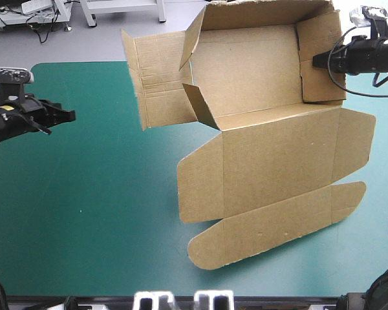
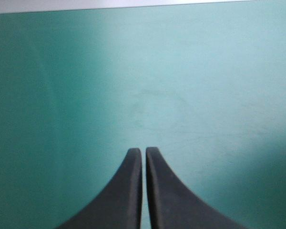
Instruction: Fold the box
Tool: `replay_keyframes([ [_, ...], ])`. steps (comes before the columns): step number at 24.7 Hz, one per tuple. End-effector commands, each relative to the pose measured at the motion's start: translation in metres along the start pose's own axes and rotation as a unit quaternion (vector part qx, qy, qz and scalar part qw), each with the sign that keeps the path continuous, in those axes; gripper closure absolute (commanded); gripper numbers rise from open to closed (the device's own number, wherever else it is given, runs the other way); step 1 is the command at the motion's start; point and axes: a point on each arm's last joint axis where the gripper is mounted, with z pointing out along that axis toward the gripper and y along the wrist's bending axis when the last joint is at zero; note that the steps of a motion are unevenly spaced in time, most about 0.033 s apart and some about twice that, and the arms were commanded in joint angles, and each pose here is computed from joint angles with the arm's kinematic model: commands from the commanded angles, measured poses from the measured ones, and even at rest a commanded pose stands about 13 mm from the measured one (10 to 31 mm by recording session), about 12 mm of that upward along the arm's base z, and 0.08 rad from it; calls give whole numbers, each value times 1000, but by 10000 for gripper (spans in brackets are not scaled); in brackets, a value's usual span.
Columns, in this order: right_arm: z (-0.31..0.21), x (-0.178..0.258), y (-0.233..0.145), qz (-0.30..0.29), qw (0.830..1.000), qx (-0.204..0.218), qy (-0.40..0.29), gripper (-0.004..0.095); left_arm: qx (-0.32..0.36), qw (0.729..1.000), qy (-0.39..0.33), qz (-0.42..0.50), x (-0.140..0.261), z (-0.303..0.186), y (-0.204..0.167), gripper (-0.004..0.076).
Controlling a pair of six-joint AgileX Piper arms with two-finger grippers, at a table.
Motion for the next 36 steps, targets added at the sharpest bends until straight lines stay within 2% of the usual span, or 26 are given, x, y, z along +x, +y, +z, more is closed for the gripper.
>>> replay_keyframes([
  [1,-16,-8,29,-13,998,-53,-40,933,136,990,-48,-9,-13,19,-11,711],
  [5,-8,-9,37,-13,995,-83,-47,933,293,954,-34,-58,-8,50,-20,712],
  [7,-6,-10,41,-18,994,-93,-51,933,381,921,-35,-72,-6,58,-27,712],
  [9,-5,-10,42,-20,994,-97,-51,933,436,895,-43,-81,-7,62,-35,712],
  [14,-5,-10,42,-22,994,-96,-51,933,466,881,-48,-62,-10,62,-58,711],
  [18,-3,-10,41,-20,994,-97,-49,933,505,857,-55,-84,-15,61,-80,710],
  [20,-2,-9,39,-21,994,-92,-45,933,535,837,-52,-101,-17,59,-99,710],
  [22,-1,-7,37,-28,996,-76,-34,933,551,828,-44,-95,-17,56,-114,669],
  [25,-1,-6,32,-29,998,-53,-27,932,563,821,-40,-85,-17,51,-125,568],
  [26,-1,-6,31,-30,998,-44,-29,932,568,818,-46,-78,-20,45,-129,484],
  [28,-1,-7,30,-30,998,-38,-34,932,579,809,-67,-83,-26,33,-132,388],
  [31,2,-9,32,-30,998,-36,-38,932,586,802,-90,-78,-31,15,-134,365],
  [36,20,-9,43,-47,999,3,-22,932,587,801,-91,-77,-32,8,-135,331],
])
